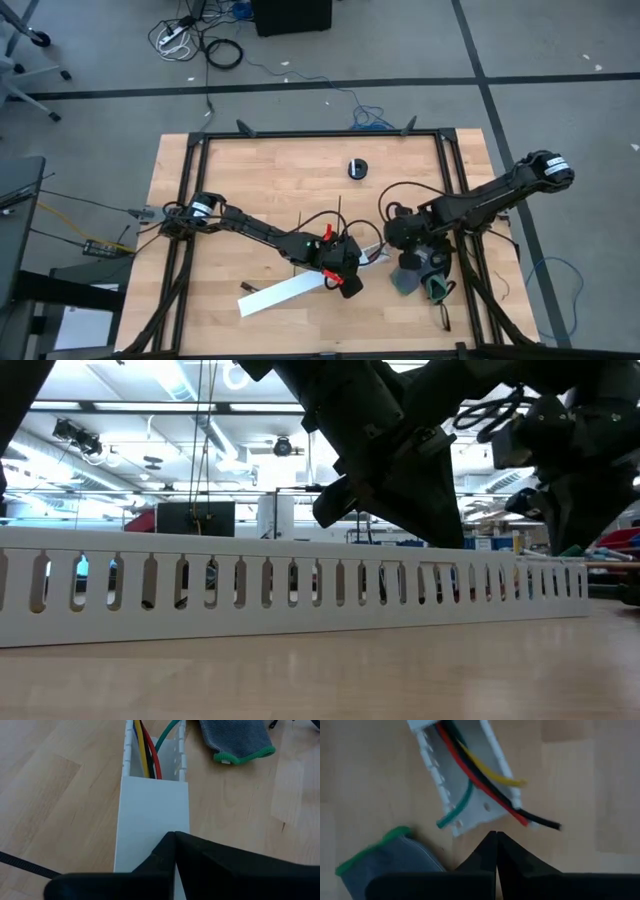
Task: Ziptie cables
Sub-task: Close the white cable duct
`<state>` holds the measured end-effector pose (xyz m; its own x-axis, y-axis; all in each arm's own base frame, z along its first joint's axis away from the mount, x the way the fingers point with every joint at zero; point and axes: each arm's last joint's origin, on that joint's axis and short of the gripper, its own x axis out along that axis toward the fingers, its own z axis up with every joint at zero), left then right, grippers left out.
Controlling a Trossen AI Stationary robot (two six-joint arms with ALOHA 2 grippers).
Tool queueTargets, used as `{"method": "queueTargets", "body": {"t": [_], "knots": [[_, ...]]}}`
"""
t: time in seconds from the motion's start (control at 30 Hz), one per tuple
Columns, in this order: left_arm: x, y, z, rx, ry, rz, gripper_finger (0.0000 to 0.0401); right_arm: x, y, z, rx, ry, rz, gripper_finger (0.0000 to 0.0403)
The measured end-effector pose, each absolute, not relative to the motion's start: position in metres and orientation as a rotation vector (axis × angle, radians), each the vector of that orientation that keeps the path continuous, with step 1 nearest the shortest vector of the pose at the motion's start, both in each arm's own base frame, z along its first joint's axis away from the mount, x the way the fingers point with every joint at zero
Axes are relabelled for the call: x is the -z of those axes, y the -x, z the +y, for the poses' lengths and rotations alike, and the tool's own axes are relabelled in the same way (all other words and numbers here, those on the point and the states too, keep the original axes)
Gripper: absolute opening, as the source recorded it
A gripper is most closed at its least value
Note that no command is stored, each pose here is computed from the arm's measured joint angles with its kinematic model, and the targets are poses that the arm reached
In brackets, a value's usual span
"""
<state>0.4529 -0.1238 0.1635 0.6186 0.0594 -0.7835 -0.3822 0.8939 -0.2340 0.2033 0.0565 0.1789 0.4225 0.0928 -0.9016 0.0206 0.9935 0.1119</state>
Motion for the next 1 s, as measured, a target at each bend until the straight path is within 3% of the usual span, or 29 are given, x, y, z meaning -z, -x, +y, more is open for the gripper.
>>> {"method": "queueTargets", "body": {"t": [0.33,0.57,1.0], "knots": [[-0.164,-0.454,-0.124,-0.257,0.405,0.866,0.0000,-0.152,-0.210,0.062,-0.051,-0.177,1.088,0.0000],[-0.163,-0.452,-0.125,-0.254,0.402,0.878,0.0000,-0.127,-0.219,0.068,-0.036,-0.169,1.176,0.0000],[-0.159,-0.452,-0.129,-0.243,0.400,0.892,0.0000,-0.128,-0.225,0.071,-0.030,-0.245,1.100,0.0000]]}}
